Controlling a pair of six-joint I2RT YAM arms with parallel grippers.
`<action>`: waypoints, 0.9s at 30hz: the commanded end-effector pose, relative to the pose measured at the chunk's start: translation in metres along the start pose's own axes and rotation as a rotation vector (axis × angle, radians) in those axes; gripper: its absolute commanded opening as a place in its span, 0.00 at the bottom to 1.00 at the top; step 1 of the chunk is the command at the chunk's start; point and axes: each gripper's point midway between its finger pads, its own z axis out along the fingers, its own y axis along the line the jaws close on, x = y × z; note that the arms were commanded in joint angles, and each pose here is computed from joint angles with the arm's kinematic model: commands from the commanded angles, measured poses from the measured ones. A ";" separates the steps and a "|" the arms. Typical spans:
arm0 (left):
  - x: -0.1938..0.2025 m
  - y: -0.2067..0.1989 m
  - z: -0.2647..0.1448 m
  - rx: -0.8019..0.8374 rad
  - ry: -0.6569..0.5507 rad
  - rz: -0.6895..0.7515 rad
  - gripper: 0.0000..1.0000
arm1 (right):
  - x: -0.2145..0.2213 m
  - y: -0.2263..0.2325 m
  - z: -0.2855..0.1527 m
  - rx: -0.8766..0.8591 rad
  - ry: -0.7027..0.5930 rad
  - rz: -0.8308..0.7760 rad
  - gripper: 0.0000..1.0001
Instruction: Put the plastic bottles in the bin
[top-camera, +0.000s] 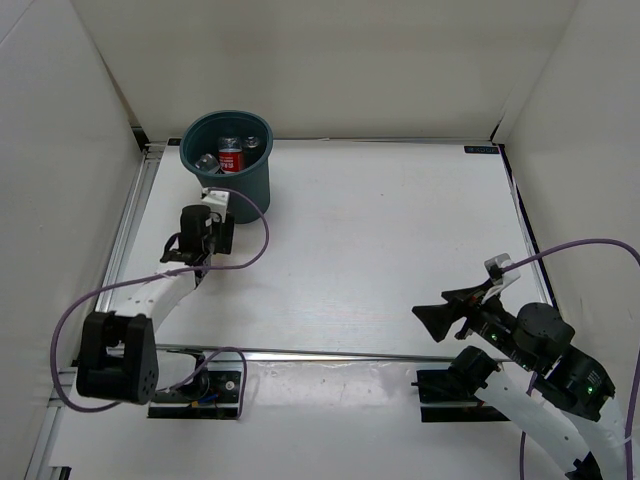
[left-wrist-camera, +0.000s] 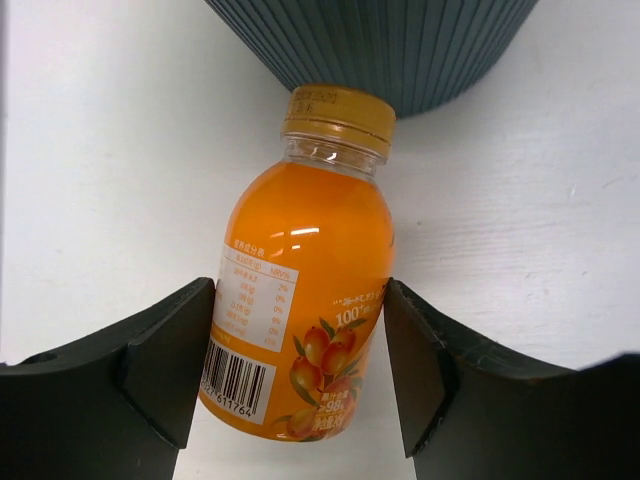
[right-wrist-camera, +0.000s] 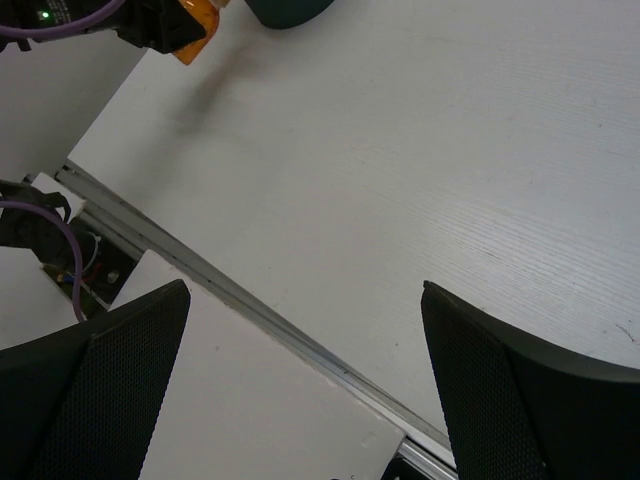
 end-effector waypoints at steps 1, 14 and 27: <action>-0.027 0.014 -0.023 -0.063 -0.084 -0.054 0.11 | -0.009 0.002 0.000 -0.007 -0.047 0.003 1.00; -0.146 0.040 -0.144 -0.093 -0.512 -0.236 0.11 | -0.008 -0.002 0.000 0.009 -0.055 0.003 1.00; -0.282 0.063 -0.178 -0.094 -0.749 -0.272 0.11 | -0.010 -0.003 -0.002 0.013 -0.068 0.004 1.00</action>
